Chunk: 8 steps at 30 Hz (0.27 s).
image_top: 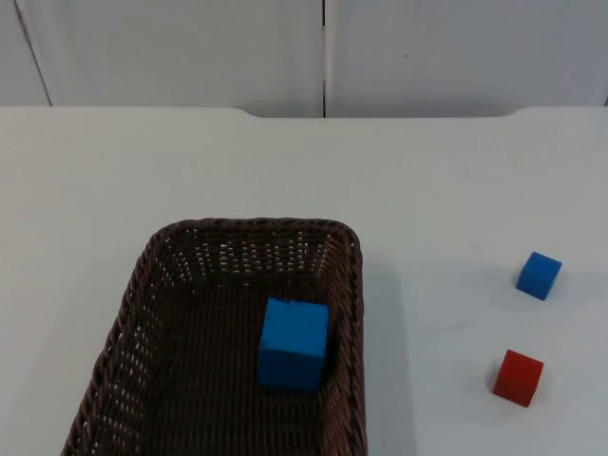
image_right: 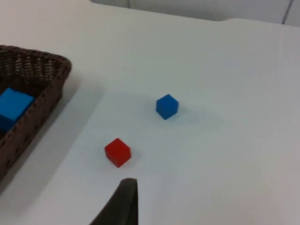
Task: Pick up the basket with the left hand and place the largest block into the basket with the right hand.
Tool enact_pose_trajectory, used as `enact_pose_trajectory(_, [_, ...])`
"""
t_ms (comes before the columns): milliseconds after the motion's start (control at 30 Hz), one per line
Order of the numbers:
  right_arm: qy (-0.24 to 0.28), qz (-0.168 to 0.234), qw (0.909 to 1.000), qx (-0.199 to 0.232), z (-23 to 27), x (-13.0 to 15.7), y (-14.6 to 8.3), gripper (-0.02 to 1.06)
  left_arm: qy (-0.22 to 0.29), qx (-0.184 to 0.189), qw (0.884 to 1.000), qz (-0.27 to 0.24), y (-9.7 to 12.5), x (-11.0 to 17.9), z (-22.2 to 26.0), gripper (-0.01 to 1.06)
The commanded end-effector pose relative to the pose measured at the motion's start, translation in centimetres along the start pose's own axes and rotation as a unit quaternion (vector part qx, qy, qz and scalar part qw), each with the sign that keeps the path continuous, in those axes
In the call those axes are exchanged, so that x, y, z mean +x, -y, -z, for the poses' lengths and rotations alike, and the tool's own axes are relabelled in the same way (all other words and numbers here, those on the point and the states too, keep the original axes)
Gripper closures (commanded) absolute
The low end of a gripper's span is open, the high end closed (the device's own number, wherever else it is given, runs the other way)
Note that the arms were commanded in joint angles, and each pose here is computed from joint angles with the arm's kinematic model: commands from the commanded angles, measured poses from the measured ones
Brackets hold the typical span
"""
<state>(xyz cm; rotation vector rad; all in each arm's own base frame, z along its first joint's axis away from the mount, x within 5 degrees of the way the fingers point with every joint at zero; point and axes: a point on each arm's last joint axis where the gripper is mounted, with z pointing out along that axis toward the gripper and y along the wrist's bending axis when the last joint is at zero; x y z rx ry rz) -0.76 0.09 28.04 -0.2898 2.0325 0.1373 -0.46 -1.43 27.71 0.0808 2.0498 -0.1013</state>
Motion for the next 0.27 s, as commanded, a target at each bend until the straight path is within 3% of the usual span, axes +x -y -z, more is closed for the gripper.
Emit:
enact_pose_trajectory(0, [0.003, -0.008, 0.9998, 0.018, 0.02, -0.01, -0.01, -0.01, -0.001, -0.003, 1.0, 0.002, -0.01, 0.13, -0.05, 0.0])
enact_pose_trajectory(233, [0.002, -0.024, 0.9985, 0.049, 0.0, -0.02, -0.06, -0.01, -0.001, -0.003, 1.0, 0.002, -0.01, 0.13, -0.05, 0.0])
